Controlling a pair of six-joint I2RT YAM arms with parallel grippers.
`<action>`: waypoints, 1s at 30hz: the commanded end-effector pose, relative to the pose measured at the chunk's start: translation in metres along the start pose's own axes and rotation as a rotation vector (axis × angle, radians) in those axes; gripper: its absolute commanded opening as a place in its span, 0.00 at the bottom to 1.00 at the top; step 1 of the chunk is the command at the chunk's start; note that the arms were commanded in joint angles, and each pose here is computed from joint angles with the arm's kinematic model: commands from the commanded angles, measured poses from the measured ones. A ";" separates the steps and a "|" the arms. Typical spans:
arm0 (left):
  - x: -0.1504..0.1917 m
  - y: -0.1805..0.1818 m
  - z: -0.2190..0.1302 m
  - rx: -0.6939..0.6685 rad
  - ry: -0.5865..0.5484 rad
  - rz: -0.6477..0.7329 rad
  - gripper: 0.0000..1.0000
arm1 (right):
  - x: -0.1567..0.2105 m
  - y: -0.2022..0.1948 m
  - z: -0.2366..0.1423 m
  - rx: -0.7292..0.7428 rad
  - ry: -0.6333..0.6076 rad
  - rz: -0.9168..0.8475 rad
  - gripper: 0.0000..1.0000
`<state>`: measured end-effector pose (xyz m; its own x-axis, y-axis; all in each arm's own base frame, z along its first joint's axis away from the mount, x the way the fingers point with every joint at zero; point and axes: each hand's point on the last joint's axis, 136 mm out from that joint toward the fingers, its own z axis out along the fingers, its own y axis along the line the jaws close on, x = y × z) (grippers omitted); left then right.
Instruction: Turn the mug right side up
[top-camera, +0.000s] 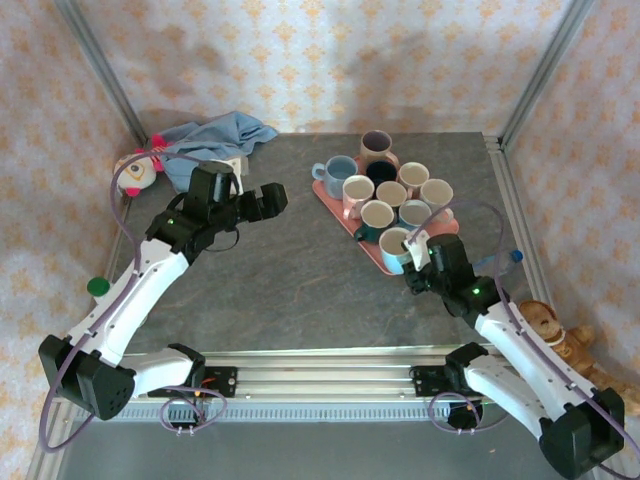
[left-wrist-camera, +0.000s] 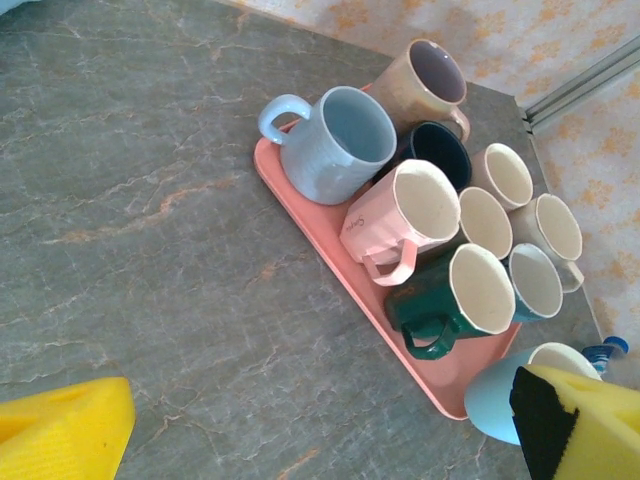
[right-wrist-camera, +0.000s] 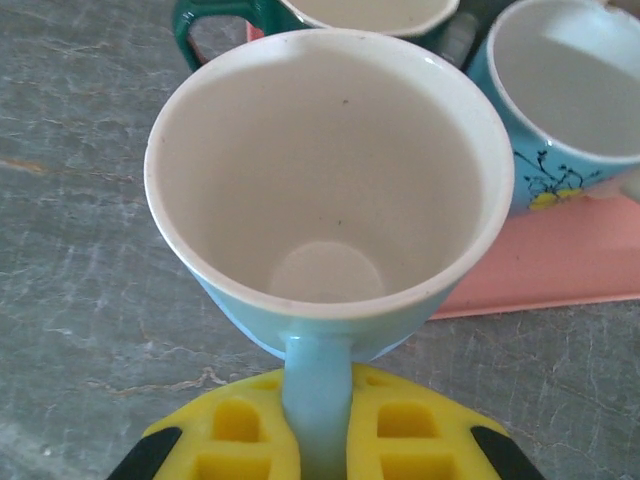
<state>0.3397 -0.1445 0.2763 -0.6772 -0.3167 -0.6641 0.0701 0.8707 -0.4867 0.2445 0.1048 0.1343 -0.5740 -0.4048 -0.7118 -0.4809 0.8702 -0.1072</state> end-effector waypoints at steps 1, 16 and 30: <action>-0.010 0.003 -0.008 -0.013 -0.052 0.022 0.97 | -0.042 -0.011 -0.007 0.035 -0.206 -0.004 0.00; 0.003 0.015 0.000 -0.045 -0.033 -0.026 0.98 | -0.026 -0.006 0.015 -0.031 -0.220 0.056 0.00; 0.006 0.026 0.002 -0.095 -0.028 -0.010 0.99 | -0.014 -0.012 0.018 0.004 -0.199 0.122 0.42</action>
<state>0.3388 -0.1351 0.2580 -0.6795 -0.3275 -0.6565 0.0168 0.8877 -0.4602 0.2594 0.1068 0.1085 -0.5497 -0.2891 -0.7837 -0.4498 0.8930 -0.0140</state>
